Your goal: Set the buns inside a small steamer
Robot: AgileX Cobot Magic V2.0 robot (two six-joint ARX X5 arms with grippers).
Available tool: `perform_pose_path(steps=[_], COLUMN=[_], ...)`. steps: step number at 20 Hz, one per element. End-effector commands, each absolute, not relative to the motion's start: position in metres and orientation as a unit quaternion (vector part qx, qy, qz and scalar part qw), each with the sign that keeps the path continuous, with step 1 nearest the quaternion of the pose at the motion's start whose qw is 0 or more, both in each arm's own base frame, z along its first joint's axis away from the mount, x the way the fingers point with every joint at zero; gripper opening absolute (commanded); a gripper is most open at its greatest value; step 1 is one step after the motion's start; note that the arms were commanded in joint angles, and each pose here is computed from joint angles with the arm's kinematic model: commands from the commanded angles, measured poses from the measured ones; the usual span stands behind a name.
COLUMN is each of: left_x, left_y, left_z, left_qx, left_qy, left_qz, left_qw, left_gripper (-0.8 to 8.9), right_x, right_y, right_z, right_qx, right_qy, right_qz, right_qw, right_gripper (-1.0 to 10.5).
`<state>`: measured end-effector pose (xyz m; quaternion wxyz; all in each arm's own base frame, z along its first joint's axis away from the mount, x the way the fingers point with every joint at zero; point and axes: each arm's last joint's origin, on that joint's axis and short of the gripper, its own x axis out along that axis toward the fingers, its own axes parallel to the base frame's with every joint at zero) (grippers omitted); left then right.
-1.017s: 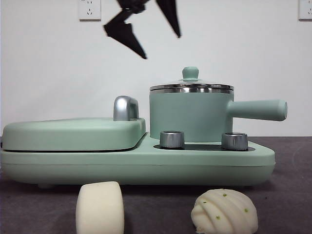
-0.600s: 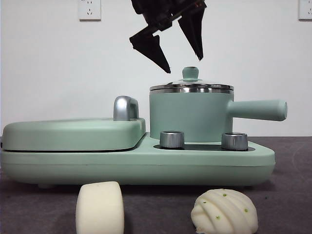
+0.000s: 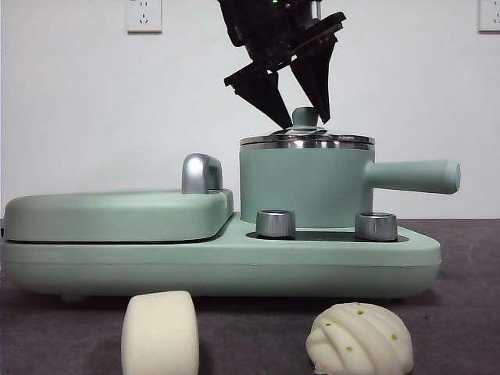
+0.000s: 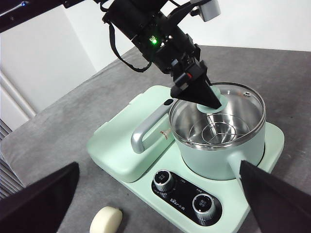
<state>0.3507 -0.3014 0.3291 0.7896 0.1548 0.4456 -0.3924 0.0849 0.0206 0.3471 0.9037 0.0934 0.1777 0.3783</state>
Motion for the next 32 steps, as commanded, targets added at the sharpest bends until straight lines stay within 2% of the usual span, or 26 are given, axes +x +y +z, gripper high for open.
perform_pose_path(steps=[1, 5, 9, 15, 19, 26, 29, 32], left_x=[0.349, 0.348, 0.348, 0.337, 0.333, 0.342, 0.349, 0.357], left_y=[-0.311, -0.313, -0.312, -0.3, -0.277, -0.228, -0.209, -0.191], left_z=[0.328, 0.327, 0.332, 0.374, 0.398, 0.42, 0.425, 0.426], left_qx=[0.17, 0.176, 0.185, 0.177, 0.162, 0.139, 0.129, 0.119], left_qy=[0.433, 0.432, 0.423, 0.399, 0.396, 0.397, 0.396, 0.398], left_qz=[-0.407, -0.407, -0.403, -0.404, -0.388, -0.346, -0.325, -0.304], left_qw=[0.786, 0.785, 0.79, 0.804, 0.816, 0.839, 0.849, 0.857], left_gripper=[2.08, 1.24, 1.19, 1.19, 1.19, 1.2, 1.19, 1.19], right_x=[0.085, 0.085, 0.085, 0.085, 0.087, 0.103, 0.119, 0.135], right_y=[0.021, 0.021, 0.021, 0.021, 0.02, 0.029, 0.045, 0.073], right_z=[0.352, 0.352, 0.352, 0.352, 0.348, 0.348, 0.351, 0.35], right_qx=[0.088, 0.088, 0.088, 0.088, 0.095, 0.136, 0.142, 0.123], right_qy=[0.168, 0.168, 0.168, 0.169, 0.193, 0.281, 0.325, 0.377], right_qz=[0.381, 0.381, 0.381, 0.38, 0.355, 0.375, 0.386, 0.394], right_qw=[0.905, 0.905, 0.905, 0.905, 0.91, 0.873, 0.852, 0.829], right_gripper=[5.3, 5.3, 5.3, 5.3, 5.1, 4.9, 4.9, 4.9])
